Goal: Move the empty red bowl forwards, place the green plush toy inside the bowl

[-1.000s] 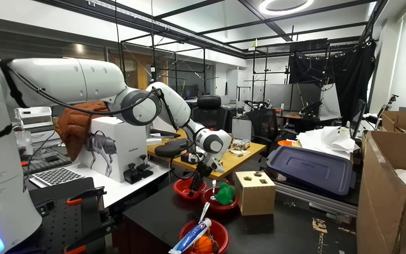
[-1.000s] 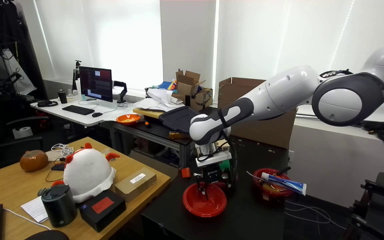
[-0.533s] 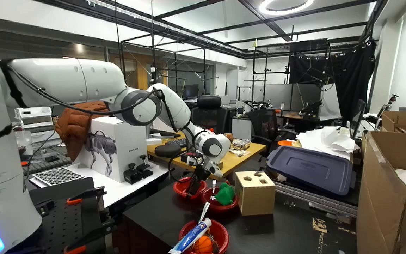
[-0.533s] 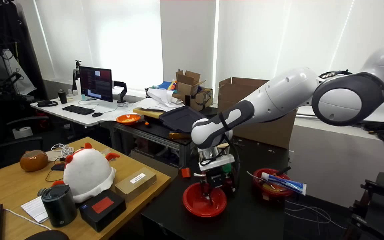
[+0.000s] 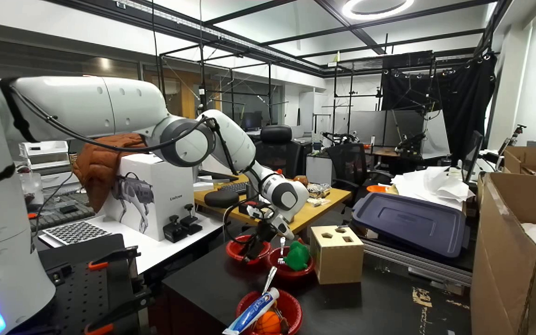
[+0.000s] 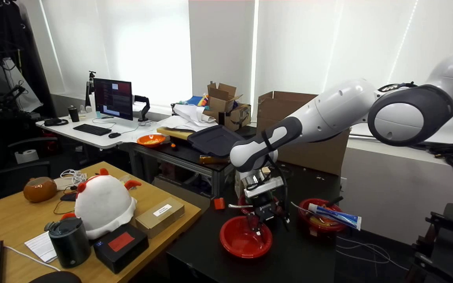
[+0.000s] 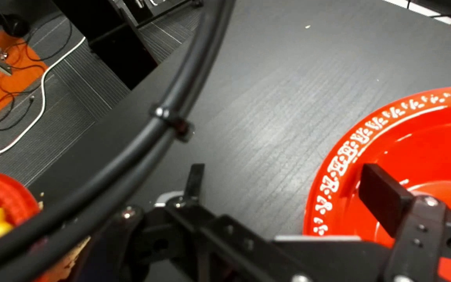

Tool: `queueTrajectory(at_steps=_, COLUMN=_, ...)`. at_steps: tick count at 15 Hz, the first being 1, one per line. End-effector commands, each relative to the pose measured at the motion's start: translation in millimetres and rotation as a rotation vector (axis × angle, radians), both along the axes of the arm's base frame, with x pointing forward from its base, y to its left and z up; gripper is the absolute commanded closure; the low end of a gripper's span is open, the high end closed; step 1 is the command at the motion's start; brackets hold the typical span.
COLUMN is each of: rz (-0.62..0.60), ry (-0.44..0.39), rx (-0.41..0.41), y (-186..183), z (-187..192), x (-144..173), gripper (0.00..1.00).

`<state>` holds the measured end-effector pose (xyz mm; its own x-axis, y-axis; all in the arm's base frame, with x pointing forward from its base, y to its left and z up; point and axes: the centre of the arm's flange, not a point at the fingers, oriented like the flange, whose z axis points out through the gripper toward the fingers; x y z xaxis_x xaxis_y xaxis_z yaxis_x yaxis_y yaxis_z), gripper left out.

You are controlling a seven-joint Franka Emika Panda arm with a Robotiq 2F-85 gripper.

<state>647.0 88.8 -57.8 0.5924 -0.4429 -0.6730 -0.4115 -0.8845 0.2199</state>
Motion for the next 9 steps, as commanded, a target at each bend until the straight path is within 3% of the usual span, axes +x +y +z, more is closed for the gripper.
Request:
queueTrajectory(at_steps=1, rz=0.052, ry=0.065, rx=0.044, y=-6.0, z=-11.9, x=25.2, gripper=0.0)
queueTrajectory(at_steps=9, rz=0.158, ry=0.197, rx=0.109, y=-14.2, z=-12.5, x=1.0, gripper=0.0)
